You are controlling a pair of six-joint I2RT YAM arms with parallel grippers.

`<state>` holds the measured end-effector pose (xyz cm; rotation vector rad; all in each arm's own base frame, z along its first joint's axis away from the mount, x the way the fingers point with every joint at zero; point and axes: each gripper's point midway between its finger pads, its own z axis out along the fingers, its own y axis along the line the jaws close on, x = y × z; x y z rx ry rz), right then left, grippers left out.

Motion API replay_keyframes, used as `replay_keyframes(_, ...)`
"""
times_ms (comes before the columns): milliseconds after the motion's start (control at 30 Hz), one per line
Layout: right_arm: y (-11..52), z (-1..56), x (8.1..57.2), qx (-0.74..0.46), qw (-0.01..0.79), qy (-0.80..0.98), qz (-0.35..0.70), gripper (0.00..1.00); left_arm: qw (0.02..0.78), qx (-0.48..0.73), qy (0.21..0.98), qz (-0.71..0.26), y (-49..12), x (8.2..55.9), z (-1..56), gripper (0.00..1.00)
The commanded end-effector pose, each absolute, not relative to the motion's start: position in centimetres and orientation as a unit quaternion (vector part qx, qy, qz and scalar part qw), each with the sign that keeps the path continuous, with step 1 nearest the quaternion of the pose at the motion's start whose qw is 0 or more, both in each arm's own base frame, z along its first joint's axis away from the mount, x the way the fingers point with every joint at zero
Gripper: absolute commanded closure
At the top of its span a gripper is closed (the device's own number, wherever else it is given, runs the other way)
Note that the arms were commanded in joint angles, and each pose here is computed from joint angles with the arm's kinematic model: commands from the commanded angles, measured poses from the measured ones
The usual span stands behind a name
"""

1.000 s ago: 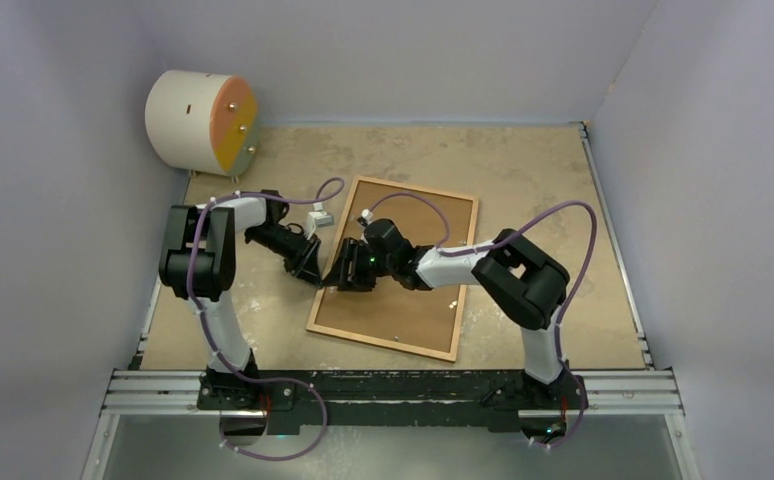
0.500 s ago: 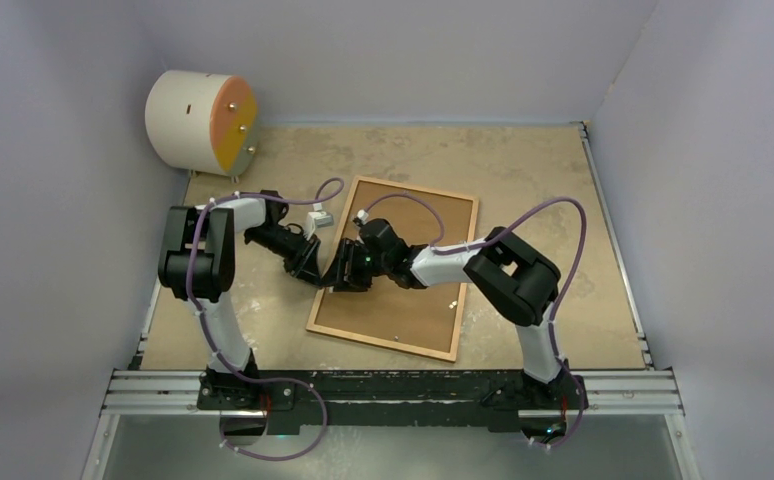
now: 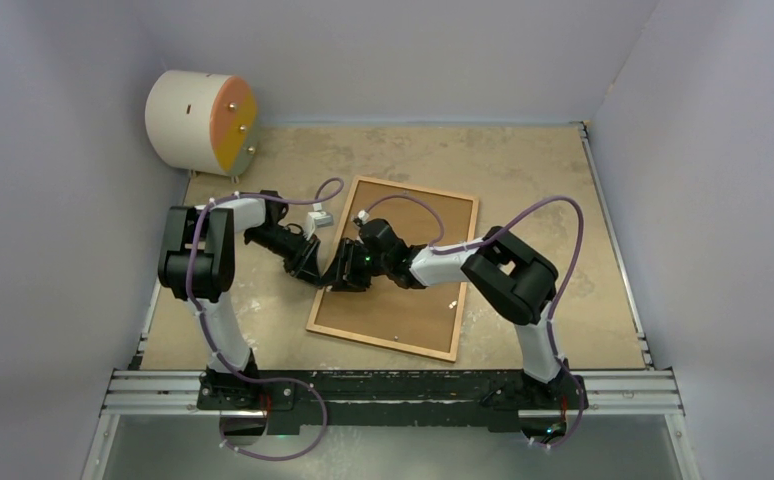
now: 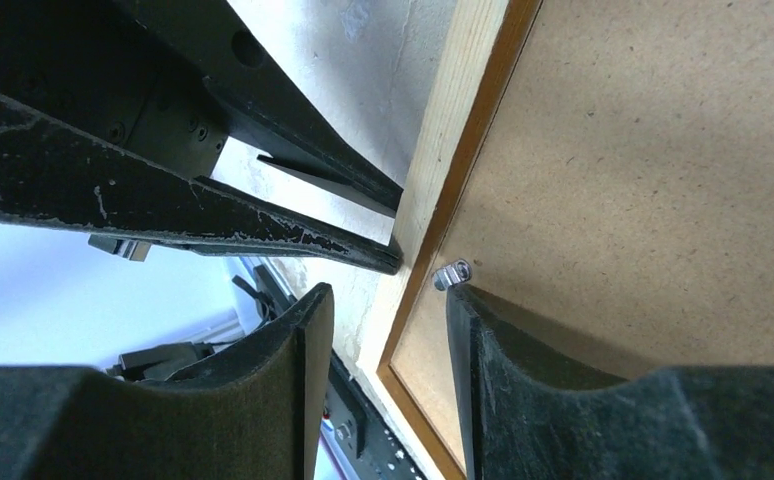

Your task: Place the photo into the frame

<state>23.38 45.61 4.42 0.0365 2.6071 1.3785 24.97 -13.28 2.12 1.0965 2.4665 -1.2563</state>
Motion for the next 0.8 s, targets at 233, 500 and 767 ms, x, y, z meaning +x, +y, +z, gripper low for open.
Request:
replay_keyframes(233, 46.7, 4.2, 25.0, 0.044, 0.127, 0.872, 0.471, 0.52, 0.073, 0.429, 0.823, -0.366, -11.6, 24.6, -1.4, 0.84)
replay_keyframes(500, 46.2, 5.3, 25.1, 0.066, 0.153, 0.862, 0.479, 0.54, 0.072, 0.434, 0.820, -0.365, -11.5, 24.4, -1.4, 0.85)
replay_keyframes(767, 44.4, 7.7, 24.9, 0.058, 0.174, 0.860, 0.477, 0.45, 0.080, 0.440, 0.818, -0.361, -11.3, 25.1, -0.3, 0.83)
